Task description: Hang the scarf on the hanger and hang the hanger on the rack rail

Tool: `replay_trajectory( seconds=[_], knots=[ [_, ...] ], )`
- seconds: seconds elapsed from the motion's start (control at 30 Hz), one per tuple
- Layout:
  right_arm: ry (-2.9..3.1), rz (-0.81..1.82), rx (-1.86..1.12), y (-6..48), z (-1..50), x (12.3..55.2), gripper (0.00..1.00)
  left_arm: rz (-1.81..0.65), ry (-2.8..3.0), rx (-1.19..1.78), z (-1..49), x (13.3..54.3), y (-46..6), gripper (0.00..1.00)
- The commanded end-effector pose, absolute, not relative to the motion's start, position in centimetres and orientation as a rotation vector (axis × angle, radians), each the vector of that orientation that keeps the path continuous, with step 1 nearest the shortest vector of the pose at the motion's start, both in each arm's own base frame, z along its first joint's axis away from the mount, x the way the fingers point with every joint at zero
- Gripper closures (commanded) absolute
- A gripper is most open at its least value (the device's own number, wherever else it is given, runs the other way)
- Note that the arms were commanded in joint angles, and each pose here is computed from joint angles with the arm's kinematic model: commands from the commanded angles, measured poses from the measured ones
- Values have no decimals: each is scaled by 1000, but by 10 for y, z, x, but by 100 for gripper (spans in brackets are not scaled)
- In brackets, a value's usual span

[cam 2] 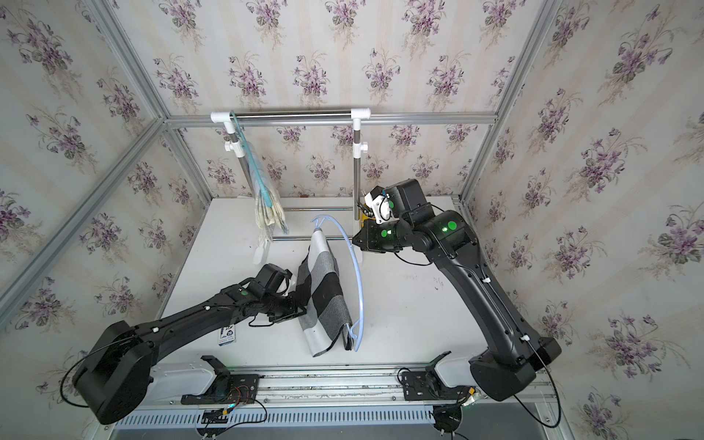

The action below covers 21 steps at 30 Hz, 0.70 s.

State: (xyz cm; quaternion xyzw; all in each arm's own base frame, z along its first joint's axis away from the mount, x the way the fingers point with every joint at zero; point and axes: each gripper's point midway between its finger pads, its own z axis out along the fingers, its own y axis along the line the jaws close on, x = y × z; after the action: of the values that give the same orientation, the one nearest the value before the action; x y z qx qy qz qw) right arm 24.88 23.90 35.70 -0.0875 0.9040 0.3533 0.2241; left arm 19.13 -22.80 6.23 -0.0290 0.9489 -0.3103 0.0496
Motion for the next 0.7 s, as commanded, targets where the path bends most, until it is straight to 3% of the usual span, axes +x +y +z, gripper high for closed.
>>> replay_trajectory(
  seconds=[0.0, 0.6, 0.67],
  knots=[
    [2365, 1021, -271, 248, 382, 261, 100, -911, 2897, -98, 57, 193, -230, 100],
    [2343, 954, -270, 240, 383, 268, 100, -953, 2922, -32, 49, 174, -253, 100],
    [2343, 920, -267, 237, 381, 269, 100, -972, 2906, -19, 55, 174, -256, 92]
  ],
)
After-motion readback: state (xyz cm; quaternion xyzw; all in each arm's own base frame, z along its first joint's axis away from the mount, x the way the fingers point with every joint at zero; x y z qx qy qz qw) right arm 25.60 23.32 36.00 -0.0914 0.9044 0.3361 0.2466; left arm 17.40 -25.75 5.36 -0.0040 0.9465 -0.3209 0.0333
